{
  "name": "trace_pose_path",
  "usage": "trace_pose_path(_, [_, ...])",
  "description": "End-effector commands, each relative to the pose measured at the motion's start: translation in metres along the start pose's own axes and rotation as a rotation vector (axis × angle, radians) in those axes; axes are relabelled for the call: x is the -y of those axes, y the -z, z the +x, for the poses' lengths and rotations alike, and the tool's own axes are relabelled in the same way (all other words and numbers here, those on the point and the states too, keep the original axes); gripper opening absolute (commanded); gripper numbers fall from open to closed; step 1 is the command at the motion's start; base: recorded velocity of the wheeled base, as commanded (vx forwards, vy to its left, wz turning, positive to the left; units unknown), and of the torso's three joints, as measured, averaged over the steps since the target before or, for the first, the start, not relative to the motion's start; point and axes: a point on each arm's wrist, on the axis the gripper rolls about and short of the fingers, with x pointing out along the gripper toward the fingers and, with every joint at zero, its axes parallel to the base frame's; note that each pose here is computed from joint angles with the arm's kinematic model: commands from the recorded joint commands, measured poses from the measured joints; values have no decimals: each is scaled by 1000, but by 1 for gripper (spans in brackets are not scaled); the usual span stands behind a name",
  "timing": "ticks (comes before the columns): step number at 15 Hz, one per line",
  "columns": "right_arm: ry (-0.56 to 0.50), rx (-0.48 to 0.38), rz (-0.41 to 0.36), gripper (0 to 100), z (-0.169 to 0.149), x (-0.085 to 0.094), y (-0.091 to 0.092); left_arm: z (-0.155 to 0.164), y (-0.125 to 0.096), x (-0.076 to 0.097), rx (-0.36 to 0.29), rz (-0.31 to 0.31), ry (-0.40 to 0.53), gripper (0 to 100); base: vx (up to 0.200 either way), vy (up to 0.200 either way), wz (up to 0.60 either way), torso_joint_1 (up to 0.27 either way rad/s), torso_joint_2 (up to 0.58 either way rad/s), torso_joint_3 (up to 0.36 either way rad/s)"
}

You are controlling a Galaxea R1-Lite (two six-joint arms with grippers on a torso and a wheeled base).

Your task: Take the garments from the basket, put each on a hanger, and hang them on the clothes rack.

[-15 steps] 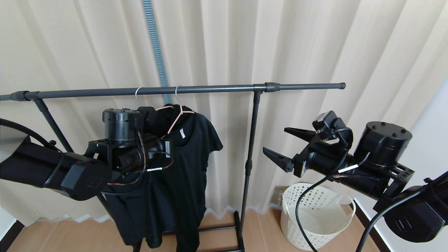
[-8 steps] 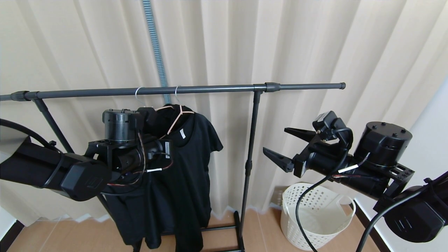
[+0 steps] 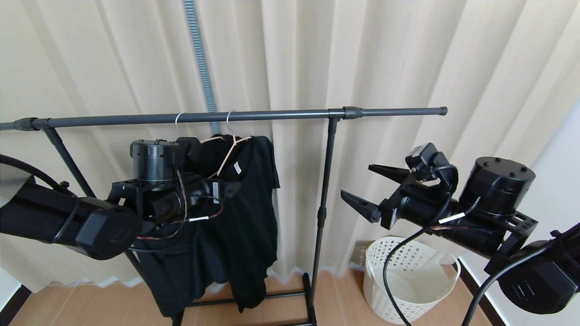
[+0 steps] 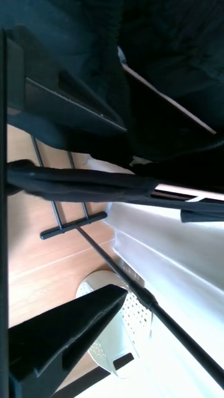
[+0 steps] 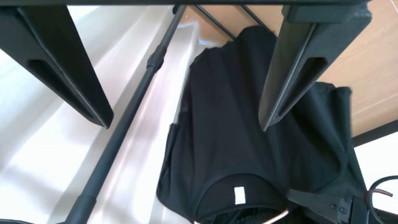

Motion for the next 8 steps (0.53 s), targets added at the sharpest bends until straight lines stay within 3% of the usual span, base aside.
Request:
trace_pose_path(1, [-1,3,-1,100,0,0,-1,-1,-1,0,4,0,0,100,0,0,0,0,0,0])
trace_pose_path(6, [-2,8,-3,100,0,0,-1,-21,-9,-2,39,-4,6,100,0,0,0,0,0,0])
trace_pose_path(8, [3,31,-11,100,-8,-2,-9,-33,-14,-2,63,-4,9,100,0,0,0,0,0,0])
